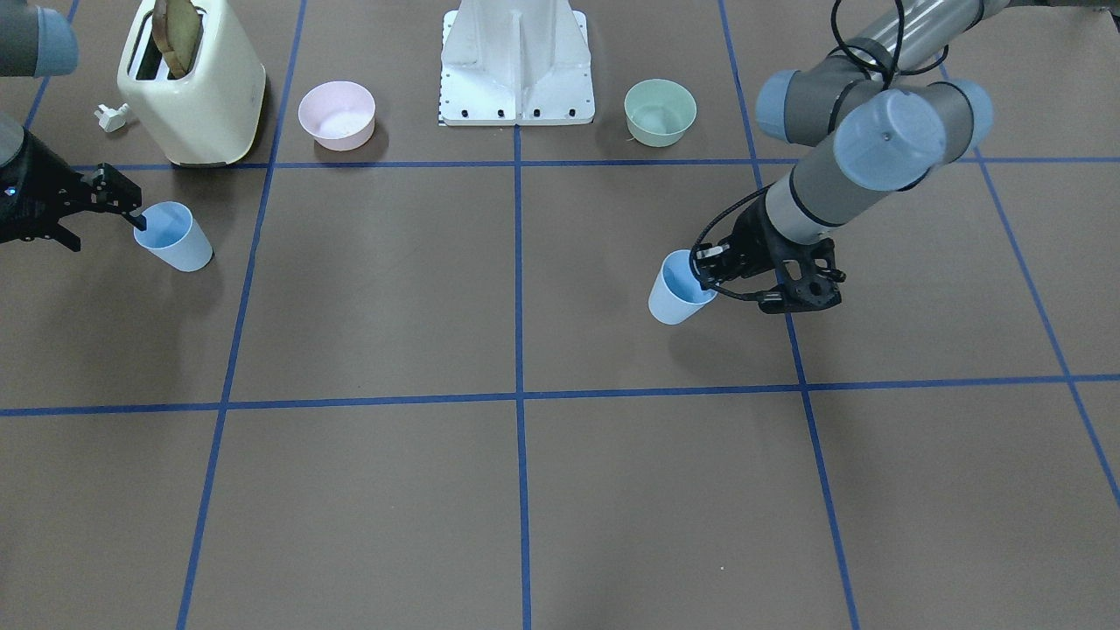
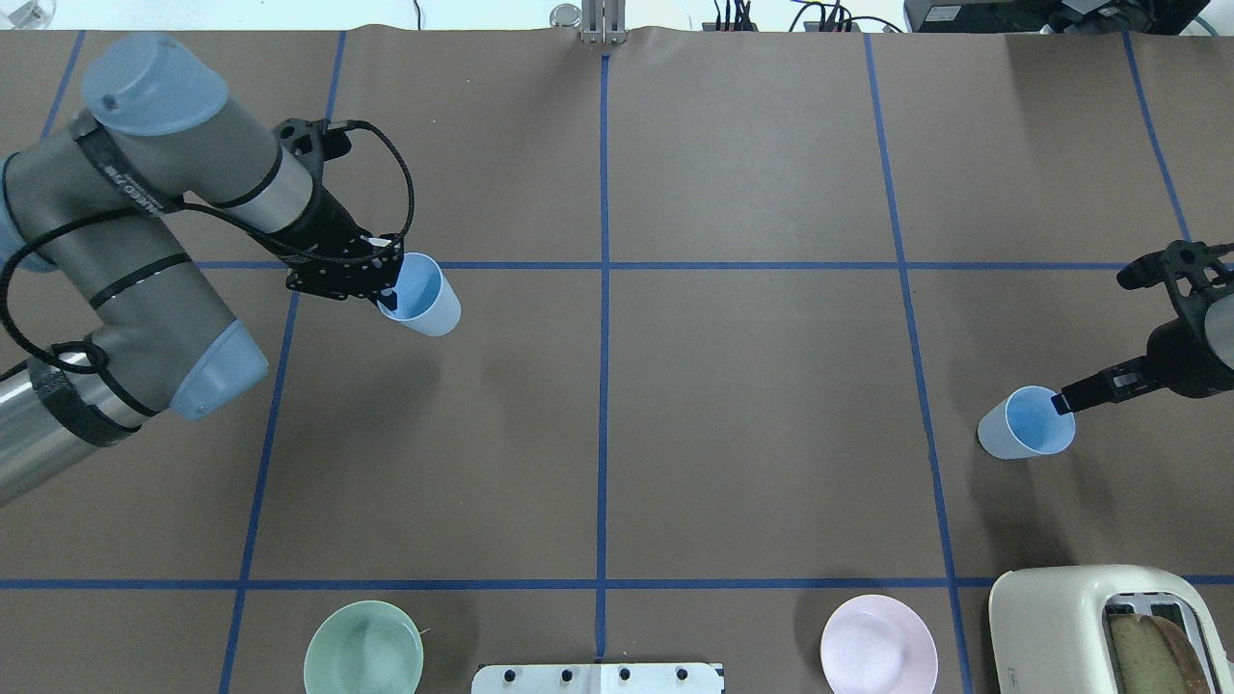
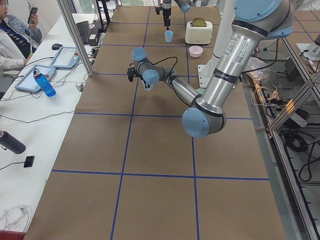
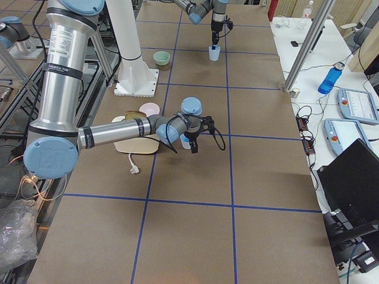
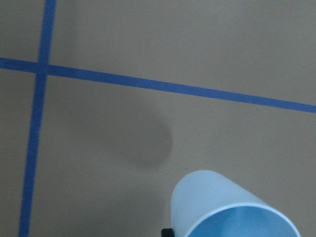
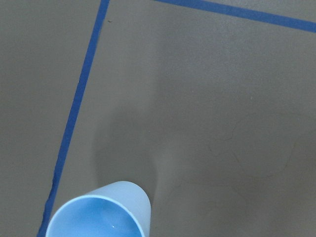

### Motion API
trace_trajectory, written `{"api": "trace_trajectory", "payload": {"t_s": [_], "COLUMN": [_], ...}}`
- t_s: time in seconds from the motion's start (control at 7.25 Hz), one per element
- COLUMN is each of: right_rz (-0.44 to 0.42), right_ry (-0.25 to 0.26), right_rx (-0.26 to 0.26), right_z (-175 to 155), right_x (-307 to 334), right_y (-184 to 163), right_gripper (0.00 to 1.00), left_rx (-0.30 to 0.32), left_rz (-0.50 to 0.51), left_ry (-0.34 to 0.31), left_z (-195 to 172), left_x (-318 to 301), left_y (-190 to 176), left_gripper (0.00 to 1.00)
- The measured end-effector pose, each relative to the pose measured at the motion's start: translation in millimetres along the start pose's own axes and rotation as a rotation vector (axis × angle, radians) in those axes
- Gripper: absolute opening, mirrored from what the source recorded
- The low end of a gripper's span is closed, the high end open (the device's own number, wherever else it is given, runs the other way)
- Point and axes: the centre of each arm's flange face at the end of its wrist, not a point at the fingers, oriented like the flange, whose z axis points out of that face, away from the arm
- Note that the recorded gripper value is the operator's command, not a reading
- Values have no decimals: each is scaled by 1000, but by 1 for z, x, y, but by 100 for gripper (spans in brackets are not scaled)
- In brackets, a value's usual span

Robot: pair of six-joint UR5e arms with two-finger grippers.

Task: Stack blue cups with both arms
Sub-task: 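Carry the blue cup toward center with left gripper while right grasps its cup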

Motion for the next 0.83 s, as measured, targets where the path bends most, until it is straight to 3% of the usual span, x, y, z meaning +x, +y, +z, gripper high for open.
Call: {"api": "trace_trajectory", "payload": {"t_s": [0.28,0.55,0.69,0.83], "right_rz": [-22,-35,-38,-39], "right_ry": [7,8,9,9], "right_rx": [-14,-29,-34,-36], "right_z": [10,17,19,20], "right_x": [-9,-14,-15,-16], "right_y": [4,7,8,8], "right_gripper": [72,51,24,7], "left_rx": [-5,-8,-6,-7], "left_rz": [-16,-29,-29,-28], "left_ry": [3,8,6,6], "left_z": [7,17,25,30], "left_x": [43,78,96,108], "left_y": [10,12,15,18], "left_gripper": [0,0,0,0]}}
